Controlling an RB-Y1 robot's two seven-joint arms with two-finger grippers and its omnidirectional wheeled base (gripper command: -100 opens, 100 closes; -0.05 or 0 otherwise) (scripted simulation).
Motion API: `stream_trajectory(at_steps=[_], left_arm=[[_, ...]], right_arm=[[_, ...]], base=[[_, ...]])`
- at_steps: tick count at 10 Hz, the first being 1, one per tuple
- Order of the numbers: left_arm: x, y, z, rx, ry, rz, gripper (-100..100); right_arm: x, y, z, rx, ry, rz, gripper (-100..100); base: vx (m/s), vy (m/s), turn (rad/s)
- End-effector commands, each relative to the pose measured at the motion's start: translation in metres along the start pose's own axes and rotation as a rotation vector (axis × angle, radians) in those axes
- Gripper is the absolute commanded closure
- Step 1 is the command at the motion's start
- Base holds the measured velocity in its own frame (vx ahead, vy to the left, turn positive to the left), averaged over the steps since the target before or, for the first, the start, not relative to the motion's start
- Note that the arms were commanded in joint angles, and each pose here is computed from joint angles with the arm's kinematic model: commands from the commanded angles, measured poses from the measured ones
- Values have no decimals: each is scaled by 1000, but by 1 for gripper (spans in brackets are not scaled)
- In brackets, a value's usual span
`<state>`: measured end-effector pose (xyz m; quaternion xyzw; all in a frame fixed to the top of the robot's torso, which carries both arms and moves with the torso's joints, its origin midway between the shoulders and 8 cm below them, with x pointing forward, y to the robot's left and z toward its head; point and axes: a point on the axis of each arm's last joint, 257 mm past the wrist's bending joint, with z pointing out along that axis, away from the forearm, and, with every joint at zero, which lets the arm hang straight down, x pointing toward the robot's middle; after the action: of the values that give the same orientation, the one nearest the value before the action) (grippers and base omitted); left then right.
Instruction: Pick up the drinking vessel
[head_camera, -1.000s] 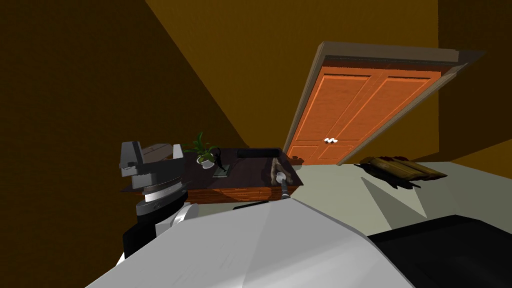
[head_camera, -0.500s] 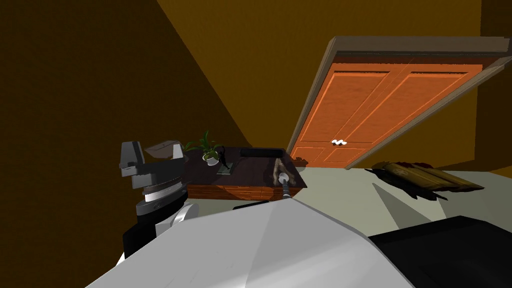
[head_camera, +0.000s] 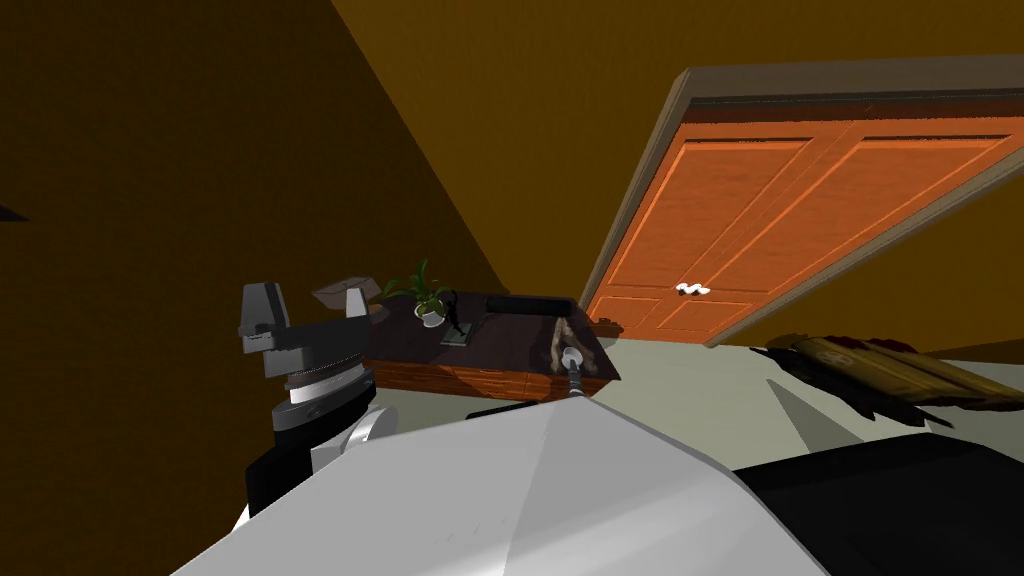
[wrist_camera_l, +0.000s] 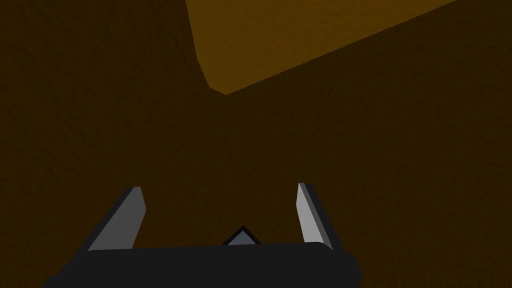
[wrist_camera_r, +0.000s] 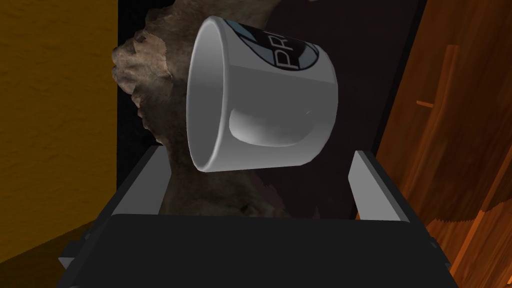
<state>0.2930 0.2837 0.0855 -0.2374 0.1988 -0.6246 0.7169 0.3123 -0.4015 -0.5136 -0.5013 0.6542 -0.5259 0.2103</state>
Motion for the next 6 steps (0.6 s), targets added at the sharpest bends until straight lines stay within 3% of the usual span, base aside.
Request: stream_trajectory(at_steps=[1,2,6], left_arm=[[0,0,0,0,0,0,0],[0,0,0,0,0,0,0],[0,0,0,0,0,0,0]], right_arm=[[6,6,0,-13,16,17,-100],[17,2,5,2,27,5,-100],[33,14,5,-31,66,34,-100]], base=[[-17,8,103],[-30,19,194],[-18,13,97]])
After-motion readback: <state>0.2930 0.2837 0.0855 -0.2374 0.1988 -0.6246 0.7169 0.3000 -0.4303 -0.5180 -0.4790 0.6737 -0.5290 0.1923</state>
